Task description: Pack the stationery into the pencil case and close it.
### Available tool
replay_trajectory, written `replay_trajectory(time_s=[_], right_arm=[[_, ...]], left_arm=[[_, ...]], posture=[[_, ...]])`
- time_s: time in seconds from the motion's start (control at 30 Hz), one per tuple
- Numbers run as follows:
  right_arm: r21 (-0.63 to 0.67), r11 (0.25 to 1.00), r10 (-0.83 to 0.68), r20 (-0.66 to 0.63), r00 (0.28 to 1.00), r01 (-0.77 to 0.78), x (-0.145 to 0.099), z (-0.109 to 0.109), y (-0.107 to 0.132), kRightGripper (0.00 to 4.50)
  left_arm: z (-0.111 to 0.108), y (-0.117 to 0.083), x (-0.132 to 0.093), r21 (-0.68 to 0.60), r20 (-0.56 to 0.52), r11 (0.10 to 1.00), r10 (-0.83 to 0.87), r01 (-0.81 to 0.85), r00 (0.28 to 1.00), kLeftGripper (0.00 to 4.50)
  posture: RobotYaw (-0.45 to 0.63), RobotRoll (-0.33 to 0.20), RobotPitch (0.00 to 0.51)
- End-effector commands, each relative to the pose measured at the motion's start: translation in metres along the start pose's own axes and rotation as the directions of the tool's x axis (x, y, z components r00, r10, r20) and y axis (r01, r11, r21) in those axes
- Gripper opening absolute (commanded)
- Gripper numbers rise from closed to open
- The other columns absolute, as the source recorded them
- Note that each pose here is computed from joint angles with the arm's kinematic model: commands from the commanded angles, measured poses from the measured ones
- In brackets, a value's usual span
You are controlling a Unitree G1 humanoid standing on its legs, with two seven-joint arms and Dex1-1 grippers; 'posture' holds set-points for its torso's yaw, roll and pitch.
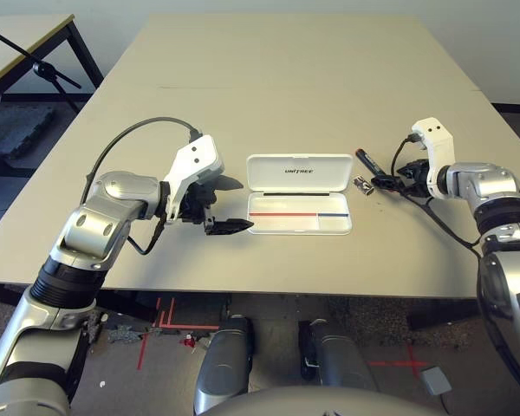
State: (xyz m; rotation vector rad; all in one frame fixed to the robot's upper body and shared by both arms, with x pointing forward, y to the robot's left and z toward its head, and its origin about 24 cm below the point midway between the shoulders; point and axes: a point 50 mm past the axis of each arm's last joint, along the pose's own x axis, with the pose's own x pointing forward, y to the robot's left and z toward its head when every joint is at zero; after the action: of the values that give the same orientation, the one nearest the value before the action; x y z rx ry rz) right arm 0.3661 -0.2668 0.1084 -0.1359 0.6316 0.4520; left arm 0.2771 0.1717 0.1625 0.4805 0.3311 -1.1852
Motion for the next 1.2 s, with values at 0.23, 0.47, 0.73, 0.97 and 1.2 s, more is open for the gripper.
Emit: replay_trajectory(time_s=[0.23,0.47,0.73,0.97,1.2], right_arm=[[-0.070,0.997,-0.017,0.010,1.000,0.018,-0.012,0.009,-0.008,0.89],[-0.198,0.980,-0.031,0.004,1.000,0.031,-0.057,0.012,-0.027,0.50],[-0.403,0.906,0.038,-0.234,0.971,-0.133,-0.114,-0.016,-0.025,0.50],[-0.453,0.787,0.259,-0.374,0.890,-0.420,-0.114,-0.022,0.026,0.50],[-0.535,0.673,0.377,-0.345,0.860,-0.510,-0.092,-0.003,0.064,0.50]], left_arm=[[-0.001,0.003,-0.004,-0.008,0.001,1.000,0.023,-0.023,1.000,4.50],[-0.009,0.021,-0.007,-0.046,0.049,0.995,0.089,-0.086,0.995,4.50],[-0.020,0.037,-0.018,-0.040,0.030,0.991,0.125,-0.124,0.992,4.50],[-0.028,0.045,-0.033,-0.032,-0.024,0.987,0.158,-0.159,0.987,4.50],[-0.029,0.045,-0.037,-0.042,-0.028,0.983,0.180,-0.181,0.983,4.50]], posture=[[0.29,0.000,0.137],[0.25,0.000,0.128],[0.20,0.000,0.115],[0.20,0.000,0.110],[0.23,0.000,0.102]])
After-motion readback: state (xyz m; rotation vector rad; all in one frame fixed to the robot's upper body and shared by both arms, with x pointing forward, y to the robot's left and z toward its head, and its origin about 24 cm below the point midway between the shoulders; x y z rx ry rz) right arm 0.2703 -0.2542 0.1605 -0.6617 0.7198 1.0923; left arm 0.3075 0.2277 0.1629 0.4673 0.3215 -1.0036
